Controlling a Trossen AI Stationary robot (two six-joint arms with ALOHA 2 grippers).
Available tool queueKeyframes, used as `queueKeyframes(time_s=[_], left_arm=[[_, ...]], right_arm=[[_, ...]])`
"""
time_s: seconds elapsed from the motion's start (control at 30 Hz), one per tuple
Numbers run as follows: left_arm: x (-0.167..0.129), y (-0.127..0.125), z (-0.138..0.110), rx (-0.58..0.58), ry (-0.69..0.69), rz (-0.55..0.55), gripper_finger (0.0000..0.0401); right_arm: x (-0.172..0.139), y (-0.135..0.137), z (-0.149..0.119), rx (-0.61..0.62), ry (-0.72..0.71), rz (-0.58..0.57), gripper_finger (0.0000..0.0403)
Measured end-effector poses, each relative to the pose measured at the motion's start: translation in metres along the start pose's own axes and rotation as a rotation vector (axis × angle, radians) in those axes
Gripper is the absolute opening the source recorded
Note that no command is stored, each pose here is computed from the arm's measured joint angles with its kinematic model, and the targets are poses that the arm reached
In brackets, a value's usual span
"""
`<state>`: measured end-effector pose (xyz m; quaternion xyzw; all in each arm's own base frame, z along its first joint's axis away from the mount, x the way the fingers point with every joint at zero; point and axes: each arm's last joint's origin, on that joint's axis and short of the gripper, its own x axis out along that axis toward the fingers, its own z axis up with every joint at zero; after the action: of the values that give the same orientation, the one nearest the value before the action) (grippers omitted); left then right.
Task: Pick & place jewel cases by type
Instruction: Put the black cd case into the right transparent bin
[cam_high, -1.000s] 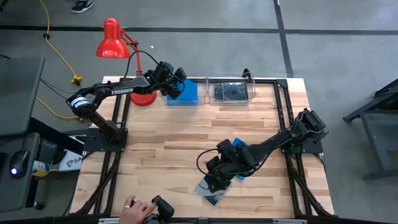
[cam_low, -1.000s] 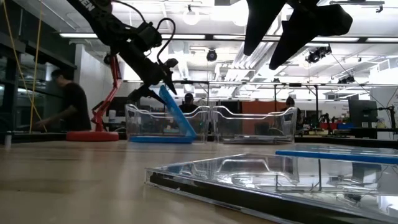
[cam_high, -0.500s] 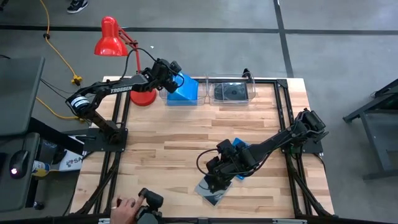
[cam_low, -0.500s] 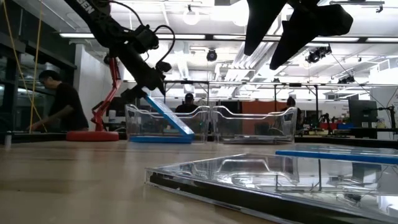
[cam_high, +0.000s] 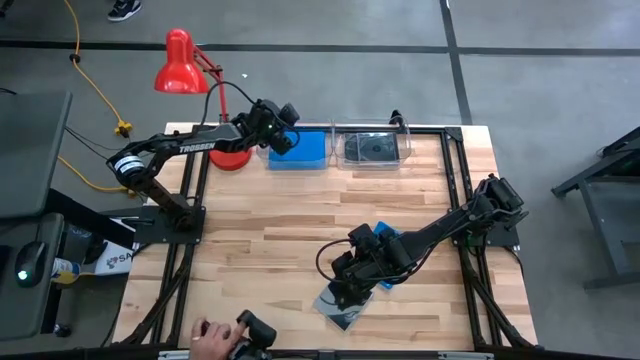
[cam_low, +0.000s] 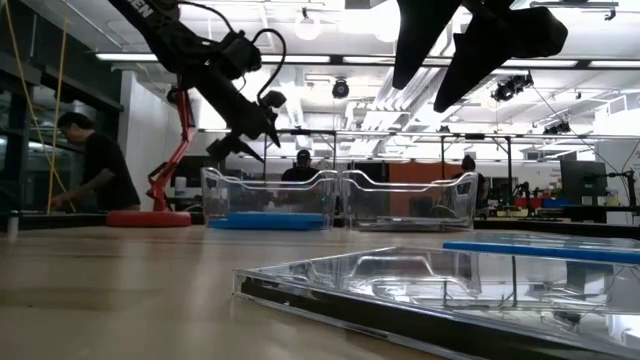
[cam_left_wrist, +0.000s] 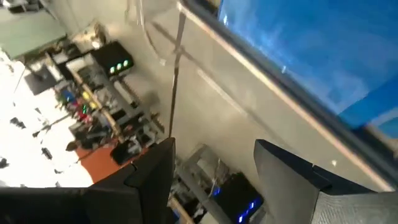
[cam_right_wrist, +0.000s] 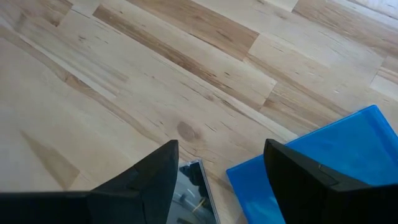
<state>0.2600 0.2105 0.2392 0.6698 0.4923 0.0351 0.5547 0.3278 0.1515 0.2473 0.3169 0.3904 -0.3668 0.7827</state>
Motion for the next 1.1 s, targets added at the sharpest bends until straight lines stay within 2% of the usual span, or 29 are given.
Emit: queueKeyframes(time_s=[0.27, 0.4, 0.53, 0.9, 1.1], left_arm=[[-0.001, 0.009, -0.005, -0.033, 0.109, 0.073, 0.0214], [-0.004, 0.016, 0.005, -0.030, 0.096, 0.123, 0.0214], [-0.010, 0.029, 0.019, -0.037, 0.076, 0.220, 0.0214], [-0.038, 0.078, 0.036, -0.270, 0.168, 0.374, 0.0214], [-0.061, 0.105, 0.053, -0.300, 0.172, 0.445, 0.0214]], right_arm=[[0.000, 0.000, 0.000, -0.001, 0.000, 0.000, 0.0220], [0.000, 0.000, 0.000, -0.014, -0.001, 0.000, 0.0220], [0.000, 0.000, 0.000, -0.031, 0.000, 0.000, 0.0220], [0.000, 0.000, -0.002, -0.047, 0.026, 0.004, 0.0220], [-0.005, -0.002, -0.009, -0.083, 0.029, -0.012, 0.0220]])
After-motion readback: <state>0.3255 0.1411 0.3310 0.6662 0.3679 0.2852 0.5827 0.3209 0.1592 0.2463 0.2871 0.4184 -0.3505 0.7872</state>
